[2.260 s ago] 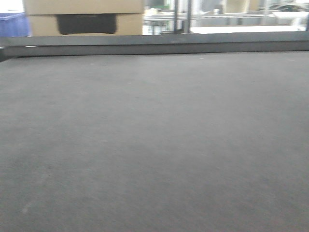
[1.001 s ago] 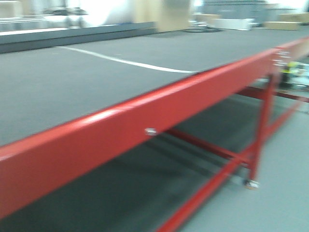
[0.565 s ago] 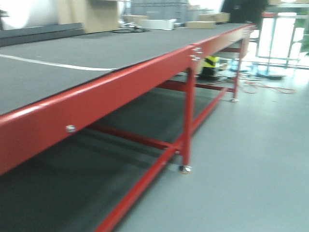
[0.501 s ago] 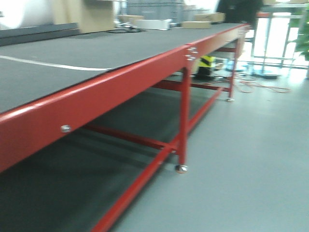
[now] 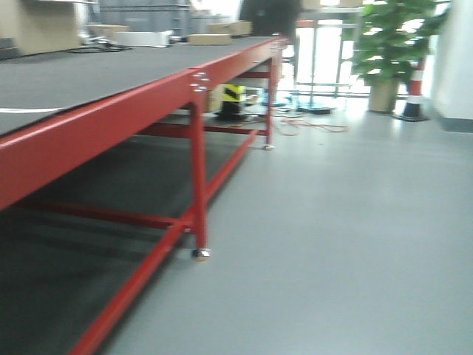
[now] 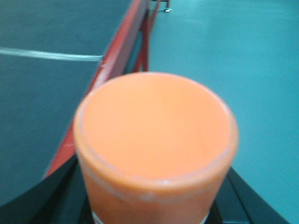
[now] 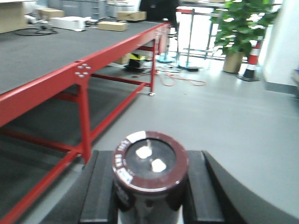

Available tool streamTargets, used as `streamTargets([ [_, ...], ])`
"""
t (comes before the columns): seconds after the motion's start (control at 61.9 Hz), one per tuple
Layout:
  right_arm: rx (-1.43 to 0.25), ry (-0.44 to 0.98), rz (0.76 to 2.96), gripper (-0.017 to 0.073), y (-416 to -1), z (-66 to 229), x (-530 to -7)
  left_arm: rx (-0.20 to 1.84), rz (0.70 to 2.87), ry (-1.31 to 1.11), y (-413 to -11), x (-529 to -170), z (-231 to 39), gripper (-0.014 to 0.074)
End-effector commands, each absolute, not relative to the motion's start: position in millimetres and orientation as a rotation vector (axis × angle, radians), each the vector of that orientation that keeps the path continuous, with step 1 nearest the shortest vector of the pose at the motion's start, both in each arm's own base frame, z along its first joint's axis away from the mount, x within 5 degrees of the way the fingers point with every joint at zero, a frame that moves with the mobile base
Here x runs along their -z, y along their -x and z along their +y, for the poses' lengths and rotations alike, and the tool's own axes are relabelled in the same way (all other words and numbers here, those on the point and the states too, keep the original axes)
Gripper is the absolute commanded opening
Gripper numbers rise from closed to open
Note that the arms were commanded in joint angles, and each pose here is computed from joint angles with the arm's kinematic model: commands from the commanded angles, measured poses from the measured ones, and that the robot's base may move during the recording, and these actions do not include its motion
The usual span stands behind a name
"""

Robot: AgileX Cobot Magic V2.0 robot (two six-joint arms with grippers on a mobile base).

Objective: Place cylindrical capacitor in blue bin on shelf
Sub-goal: 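Drive along the red table toward the shelf of blue bins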

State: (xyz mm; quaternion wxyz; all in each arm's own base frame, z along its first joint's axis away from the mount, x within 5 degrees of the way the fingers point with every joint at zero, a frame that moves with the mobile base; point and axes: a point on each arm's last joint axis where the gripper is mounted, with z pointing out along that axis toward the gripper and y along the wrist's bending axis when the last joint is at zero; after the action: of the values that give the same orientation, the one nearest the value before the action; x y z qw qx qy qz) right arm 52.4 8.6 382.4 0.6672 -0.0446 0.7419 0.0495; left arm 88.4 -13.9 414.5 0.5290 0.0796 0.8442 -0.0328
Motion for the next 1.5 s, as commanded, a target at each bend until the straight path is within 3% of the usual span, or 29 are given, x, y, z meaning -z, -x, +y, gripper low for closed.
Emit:
streamTargets([
  [0.0,-0.099,0.100,1.644,-0.0162,-51.4,7.8,-384.8,0.087,1.977,-0.194,-87.3,-419.1,-14.5,-0.0111],
  [1.485,-0.099,0.100,1.644,-0.0162,-51.4,7.8,-384.8,0.085,1.974,-0.194,-87.4,-419.4,-14.4,-0.0111],
])
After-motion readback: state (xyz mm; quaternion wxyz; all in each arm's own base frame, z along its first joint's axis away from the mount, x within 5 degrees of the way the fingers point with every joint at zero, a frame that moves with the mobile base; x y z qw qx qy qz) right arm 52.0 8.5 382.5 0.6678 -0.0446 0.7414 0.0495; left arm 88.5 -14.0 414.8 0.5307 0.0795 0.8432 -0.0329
